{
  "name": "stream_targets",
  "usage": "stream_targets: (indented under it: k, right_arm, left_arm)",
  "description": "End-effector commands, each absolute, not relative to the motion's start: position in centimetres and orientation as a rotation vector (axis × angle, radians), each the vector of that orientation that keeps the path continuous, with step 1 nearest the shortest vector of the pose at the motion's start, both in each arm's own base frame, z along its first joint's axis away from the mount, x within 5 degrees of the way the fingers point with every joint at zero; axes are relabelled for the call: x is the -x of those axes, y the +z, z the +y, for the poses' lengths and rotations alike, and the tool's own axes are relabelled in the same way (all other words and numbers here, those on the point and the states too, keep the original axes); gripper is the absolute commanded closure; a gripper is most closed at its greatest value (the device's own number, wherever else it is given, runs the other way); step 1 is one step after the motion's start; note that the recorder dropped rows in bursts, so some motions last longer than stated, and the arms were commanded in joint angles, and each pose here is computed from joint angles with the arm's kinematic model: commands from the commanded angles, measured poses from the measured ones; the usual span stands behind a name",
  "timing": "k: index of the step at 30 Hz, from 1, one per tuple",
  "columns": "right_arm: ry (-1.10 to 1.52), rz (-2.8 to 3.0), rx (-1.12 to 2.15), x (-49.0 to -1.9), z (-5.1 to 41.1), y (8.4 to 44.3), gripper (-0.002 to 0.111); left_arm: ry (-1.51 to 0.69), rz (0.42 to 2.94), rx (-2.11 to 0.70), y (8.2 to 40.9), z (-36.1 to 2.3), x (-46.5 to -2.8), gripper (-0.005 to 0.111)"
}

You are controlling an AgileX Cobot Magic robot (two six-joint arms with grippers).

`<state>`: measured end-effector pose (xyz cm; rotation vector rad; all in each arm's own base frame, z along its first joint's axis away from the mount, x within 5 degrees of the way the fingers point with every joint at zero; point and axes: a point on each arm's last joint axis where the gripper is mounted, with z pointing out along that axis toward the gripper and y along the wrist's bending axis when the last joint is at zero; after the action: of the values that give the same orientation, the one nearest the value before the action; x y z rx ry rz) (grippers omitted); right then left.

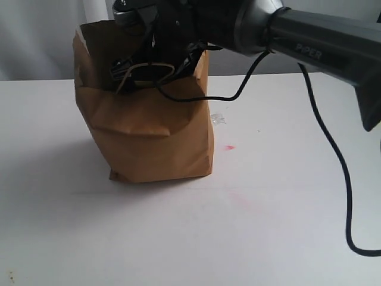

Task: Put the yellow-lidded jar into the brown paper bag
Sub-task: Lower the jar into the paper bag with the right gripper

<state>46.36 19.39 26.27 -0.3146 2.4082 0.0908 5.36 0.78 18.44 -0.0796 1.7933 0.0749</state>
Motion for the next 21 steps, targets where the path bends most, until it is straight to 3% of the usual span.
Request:
stream_targets:
  k: [1, 21]
  right_arm:
    - [0.058, 2.429, 0.328, -46.5, 19.4, 25.5, 0.108]
    - [0.033, 2.501, 0.340, -47.0, 19.6, 22.5, 0.108]
  left_arm:
    - [0.065, 1.784, 0.081, 18.6, 0.7, -5.4, 0.106]
    - [0.065, 1.784, 0.081, 18.6, 0.7, -5.4, 0.106]
